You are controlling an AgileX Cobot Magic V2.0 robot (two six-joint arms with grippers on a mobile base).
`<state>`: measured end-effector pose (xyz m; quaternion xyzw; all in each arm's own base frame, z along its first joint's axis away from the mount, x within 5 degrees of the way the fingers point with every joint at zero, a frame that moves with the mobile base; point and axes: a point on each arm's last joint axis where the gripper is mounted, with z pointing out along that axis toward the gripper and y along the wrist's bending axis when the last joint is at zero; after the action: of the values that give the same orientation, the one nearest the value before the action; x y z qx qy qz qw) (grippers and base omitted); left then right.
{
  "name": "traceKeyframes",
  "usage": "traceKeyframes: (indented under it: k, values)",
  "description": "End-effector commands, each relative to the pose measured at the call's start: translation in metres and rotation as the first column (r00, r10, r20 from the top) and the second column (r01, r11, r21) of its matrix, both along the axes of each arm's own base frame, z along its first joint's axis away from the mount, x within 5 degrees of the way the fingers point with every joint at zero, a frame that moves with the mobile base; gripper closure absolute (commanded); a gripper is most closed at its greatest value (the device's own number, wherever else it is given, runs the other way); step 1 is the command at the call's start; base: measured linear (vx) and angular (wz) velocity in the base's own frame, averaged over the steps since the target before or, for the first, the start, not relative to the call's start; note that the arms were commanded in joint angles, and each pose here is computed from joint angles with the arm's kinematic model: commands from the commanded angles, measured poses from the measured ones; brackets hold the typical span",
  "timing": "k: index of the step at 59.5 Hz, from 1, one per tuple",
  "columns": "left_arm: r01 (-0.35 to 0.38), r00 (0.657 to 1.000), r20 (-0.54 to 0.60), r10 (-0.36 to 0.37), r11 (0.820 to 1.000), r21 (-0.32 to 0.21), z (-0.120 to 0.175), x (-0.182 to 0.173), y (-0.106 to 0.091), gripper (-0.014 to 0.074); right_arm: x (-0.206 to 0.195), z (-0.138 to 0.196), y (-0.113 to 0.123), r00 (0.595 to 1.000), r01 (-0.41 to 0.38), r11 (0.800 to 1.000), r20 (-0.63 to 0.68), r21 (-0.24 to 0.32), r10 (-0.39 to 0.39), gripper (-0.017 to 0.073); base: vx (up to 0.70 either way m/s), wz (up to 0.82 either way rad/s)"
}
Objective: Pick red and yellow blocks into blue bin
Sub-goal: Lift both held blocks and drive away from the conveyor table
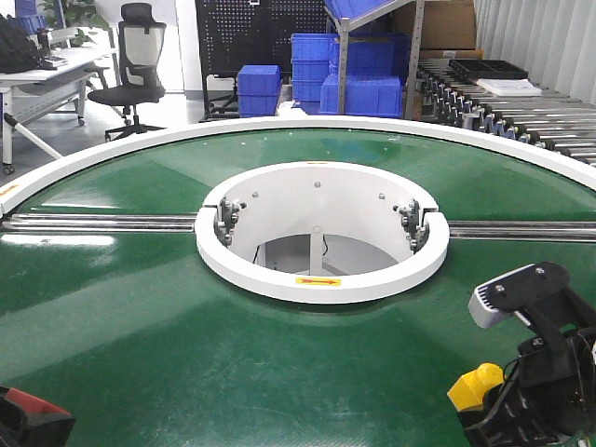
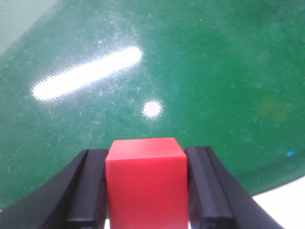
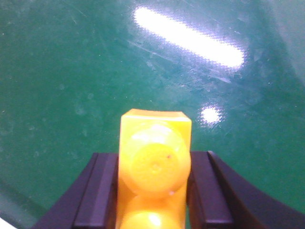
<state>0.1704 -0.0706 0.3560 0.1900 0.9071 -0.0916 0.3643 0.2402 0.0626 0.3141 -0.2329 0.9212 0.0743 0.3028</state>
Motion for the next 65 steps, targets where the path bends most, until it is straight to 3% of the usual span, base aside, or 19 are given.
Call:
traceKeyframes:
  k: [1,33,65]
  values:
    - [0.002,0.996,0.093,0.003,0.999,-0.048,0.0147,-0.0001,-0.0014,0.0359,0.0005,0.0166,-0.0007,0.996,0.006,1.000,0.093,0.020,-0.008,0.0315,-0.02,0.03]
    - [0.002,0.996,0.093,0.003,0.999,-0.048,0.0147,-0.0001,-0.0014,0.0359,0.0005,0.0166,-0.0007,0.996,0.006,1.000,0.093,0.020,-0.008,0.0315,-0.04,0.15]
    - [0.002,0.996,0.093,0.003,0.999,-0.048,0.0147,-0.0001,-0.0014,0.0359,0.0005,0.0166,-0.0007,0.996,0.006,1.000,0.093,0.020,-0.008,0.0315,-0.08,0.38]
